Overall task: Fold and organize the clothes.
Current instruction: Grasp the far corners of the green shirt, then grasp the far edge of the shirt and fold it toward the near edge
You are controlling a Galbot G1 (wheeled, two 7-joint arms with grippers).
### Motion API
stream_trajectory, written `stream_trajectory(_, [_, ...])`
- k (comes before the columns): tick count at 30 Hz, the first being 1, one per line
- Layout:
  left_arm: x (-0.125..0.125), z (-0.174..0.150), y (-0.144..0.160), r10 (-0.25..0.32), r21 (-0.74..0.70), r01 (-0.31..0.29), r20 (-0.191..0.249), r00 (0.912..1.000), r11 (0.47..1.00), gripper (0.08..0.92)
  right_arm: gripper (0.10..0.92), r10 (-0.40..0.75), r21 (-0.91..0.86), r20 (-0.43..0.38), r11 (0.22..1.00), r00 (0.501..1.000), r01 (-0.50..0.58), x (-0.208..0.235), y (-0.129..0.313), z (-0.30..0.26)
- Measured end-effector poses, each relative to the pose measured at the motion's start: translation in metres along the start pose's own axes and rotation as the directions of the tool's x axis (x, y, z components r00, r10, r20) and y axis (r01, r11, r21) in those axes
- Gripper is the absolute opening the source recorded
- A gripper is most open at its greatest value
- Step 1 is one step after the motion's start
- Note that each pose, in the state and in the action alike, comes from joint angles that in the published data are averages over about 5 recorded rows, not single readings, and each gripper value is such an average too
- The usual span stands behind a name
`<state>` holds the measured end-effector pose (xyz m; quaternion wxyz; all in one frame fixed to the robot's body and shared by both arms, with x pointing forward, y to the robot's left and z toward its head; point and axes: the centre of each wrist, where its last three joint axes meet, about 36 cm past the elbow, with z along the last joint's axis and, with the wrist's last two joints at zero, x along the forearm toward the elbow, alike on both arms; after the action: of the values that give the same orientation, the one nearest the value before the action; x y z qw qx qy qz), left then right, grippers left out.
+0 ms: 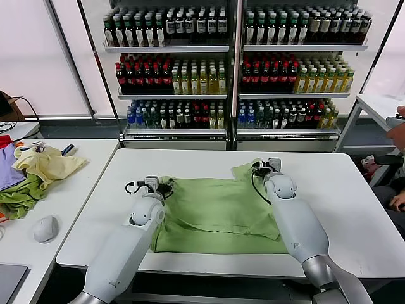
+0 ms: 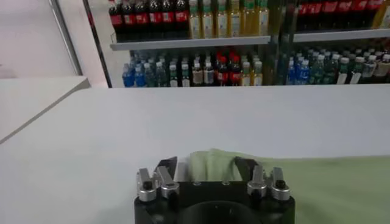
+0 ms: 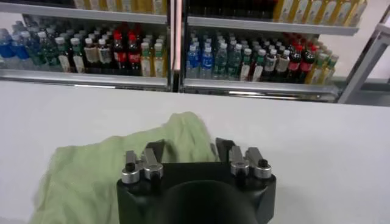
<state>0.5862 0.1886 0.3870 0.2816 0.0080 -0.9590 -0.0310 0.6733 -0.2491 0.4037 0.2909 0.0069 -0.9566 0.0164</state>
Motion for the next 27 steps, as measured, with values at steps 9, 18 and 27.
stream_trajectory(9, [0.005, 0.007, 0.001, 0.038, 0.023, -0.038, -0.012, 0.9992, 0.999, 0.238, 0.215, -0.023, -0.024, -0.029, 0.999, 0.999, 0.022, 0.000, -0.005, 0.008])
stream_trajectory(18, [0.018, 0.015, 0.006, 0.068, 0.058, -0.071, 0.047, 0.9966, 0.996, 0.095, 0.117, -0.034, -0.049, 0.034, 0.998, 0.999, 0.035, 0.015, -0.009, 0.019])
stream_trajectory(27, [0.050, 0.015, 0.012, 0.107, 0.105, -0.126, 0.165, 0.9804, 0.986, 0.095, 0.117, -0.066, -0.080, 0.147, 0.994, 0.987, 0.078, 0.061, -0.016, 0.023])
